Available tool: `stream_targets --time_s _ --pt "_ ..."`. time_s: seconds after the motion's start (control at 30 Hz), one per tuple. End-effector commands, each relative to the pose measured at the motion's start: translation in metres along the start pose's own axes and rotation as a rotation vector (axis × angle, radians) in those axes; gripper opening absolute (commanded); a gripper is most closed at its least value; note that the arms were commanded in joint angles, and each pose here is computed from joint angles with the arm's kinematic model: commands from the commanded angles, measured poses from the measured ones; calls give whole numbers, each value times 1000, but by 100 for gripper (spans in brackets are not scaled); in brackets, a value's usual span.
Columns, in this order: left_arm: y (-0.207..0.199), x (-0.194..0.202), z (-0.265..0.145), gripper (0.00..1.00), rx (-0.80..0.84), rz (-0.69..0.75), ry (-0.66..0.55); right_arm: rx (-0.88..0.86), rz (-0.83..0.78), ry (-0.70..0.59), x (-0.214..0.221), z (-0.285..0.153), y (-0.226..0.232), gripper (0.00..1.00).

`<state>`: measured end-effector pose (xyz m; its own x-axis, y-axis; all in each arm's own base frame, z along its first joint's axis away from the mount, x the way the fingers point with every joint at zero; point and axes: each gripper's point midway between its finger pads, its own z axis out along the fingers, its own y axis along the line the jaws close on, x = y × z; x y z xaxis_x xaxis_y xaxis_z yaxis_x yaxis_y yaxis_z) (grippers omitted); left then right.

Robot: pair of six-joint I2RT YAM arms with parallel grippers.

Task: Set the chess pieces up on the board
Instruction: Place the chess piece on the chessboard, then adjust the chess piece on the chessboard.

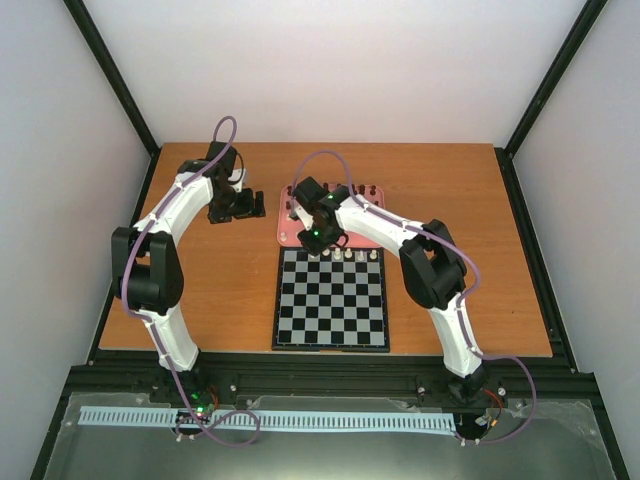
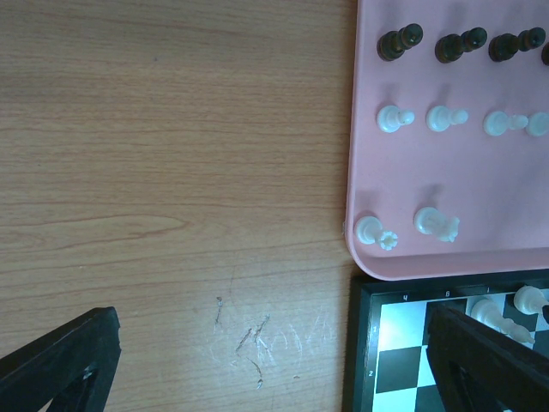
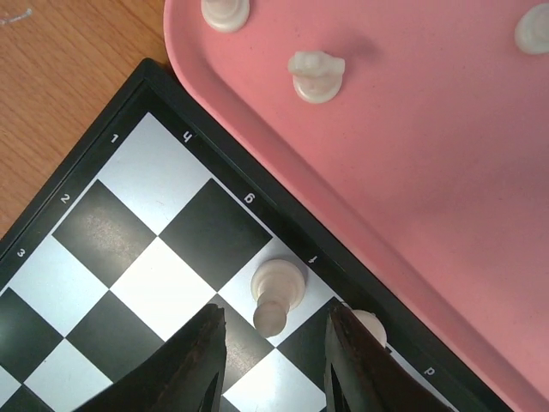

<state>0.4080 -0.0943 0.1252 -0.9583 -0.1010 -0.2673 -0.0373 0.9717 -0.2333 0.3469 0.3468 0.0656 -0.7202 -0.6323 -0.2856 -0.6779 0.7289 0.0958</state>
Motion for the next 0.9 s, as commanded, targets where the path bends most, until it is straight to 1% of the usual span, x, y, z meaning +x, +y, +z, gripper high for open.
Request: stream_targets --time_s 0.0,0.13,0.37,0.47,0.57,0.63,0.7,0.77,0.87 --pt "-6 -8 -13 100 22 -5 -48 5 -25 -69 -14 -24 5 33" --pt "-6 -8 -13 100 24 -5 -46 38 -15 -114 -24 -39 0 35" --pt "-7 -9 -12 100 26 -5 -47 45 -9 -135 -30 -53 0 36" --pt "-6 -8 -12 100 25 -4 -46 72 -8 -169 -36 -64 -3 38" --pt "-6 -9 -12 100 22 -4 -48 102 6 -168 -38 -65 -11 38" --pt "-6 -8 -12 100 22 -3 -46 107 28 -140 -38 -57 -19 33" --pt "-5 -9 -12 100 21 -3 -46 109 60 -123 -38 -51 -27 23" --pt "-5 -8 -12 100 17 -2 -46 100 90 -110 -40 -46 -34 14" --pt "-4 -8 -12 100 14 0 -46 85 132 -72 -37 -36 -45 8"
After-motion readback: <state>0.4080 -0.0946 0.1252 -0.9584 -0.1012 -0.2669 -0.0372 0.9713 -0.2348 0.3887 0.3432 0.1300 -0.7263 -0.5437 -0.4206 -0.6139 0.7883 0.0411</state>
